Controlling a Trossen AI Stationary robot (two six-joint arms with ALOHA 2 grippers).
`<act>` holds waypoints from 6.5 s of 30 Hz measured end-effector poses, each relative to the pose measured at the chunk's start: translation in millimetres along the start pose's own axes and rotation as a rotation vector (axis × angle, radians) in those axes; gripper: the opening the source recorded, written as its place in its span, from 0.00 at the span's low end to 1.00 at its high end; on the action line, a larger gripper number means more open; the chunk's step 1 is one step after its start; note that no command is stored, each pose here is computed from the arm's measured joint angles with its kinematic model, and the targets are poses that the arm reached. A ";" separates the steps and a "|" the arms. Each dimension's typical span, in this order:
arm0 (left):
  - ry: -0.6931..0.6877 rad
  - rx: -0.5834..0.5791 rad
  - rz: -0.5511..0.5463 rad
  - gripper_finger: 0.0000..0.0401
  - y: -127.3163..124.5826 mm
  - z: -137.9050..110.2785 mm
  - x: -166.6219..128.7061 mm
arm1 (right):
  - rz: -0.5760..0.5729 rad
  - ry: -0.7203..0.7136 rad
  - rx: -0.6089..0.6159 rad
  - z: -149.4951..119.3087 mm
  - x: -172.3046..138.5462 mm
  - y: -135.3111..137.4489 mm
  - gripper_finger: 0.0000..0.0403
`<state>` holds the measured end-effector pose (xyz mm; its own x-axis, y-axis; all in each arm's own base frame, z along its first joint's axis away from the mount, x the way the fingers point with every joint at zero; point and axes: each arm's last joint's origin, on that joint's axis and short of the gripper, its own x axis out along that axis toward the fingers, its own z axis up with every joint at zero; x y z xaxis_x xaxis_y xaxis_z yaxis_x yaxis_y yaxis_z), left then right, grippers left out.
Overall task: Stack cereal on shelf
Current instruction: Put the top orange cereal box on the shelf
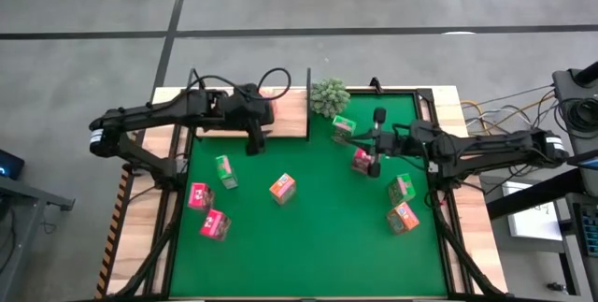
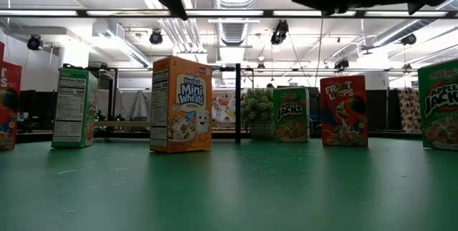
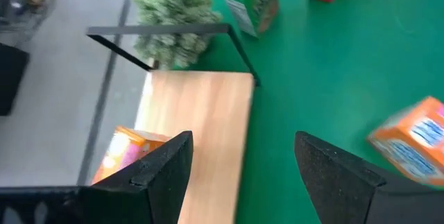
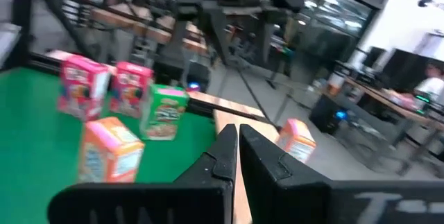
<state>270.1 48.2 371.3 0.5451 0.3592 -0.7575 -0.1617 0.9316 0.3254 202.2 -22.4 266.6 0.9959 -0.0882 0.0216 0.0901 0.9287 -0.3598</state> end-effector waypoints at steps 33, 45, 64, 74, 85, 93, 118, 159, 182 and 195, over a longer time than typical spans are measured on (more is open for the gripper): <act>0.105 0.210 0.135 0.59 91.9 -26.8 12.0 | -0.024 0.014 -0.130 -0.4 -3.9 -5.5 0.02; 0.174 0.258 0.045 0.59 96.7 -25.6 56.0 | -0.056 0.044 -0.124 -4.9 -4.2 -12.8 0.02; 0.192 0.236 0.121 0.87 115.5 -28.9 69.9 | -0.072 0.066 -0.123 -7.8 -4.7 -16.8 0.02; 0.244 0.254 0.076 0.93 116.4 -33.0 87.7 | -0.073 0.066 -0.124 -7.7 -4.7 -16.8 0.02; 0.273 0.214 0.000 0.89 128.2 -44.2 113.5 | -0.072 0.067 -0.135 -7.9 -4.7 -16.7 0.02; 0.298 0.198 -0.023 0.82 133.5 -50.5 125.4 | -0.071 0.069 -0.144 -8.0 -4.7 -16.7 0.02; 0.322 0.201 -0.034 0.45 132.2 -52.5 123.4 | -0.075 0.072 -0.142 -8.3 -4.8 -17.4 0.02; 0.549 -0.019 0.081 0.42 185.4 -110.2 82.7 | -0.071 0.078 -0.131 -9.1 -4.8 -17.1 0.02; 0.633 -0.041 0.043 0.43 182.4 -116.8 90.3 | -0.070 0.078 -0.134 -9.1 -4.8 -17.0 0.02; 0.649 -0.040 0.056 0.52 183.0 -117.4 91.3 | -0.070 0.078 -0.133 -9.1 -4.8 -17.0 0.02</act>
<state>193.7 257.9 295.3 -0.0707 0.3563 -0.9317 -0.2125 0.9072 0.3631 195.8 -41.0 264.2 0.9828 -0.1835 -0.0199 0.1516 0.8637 -0.4807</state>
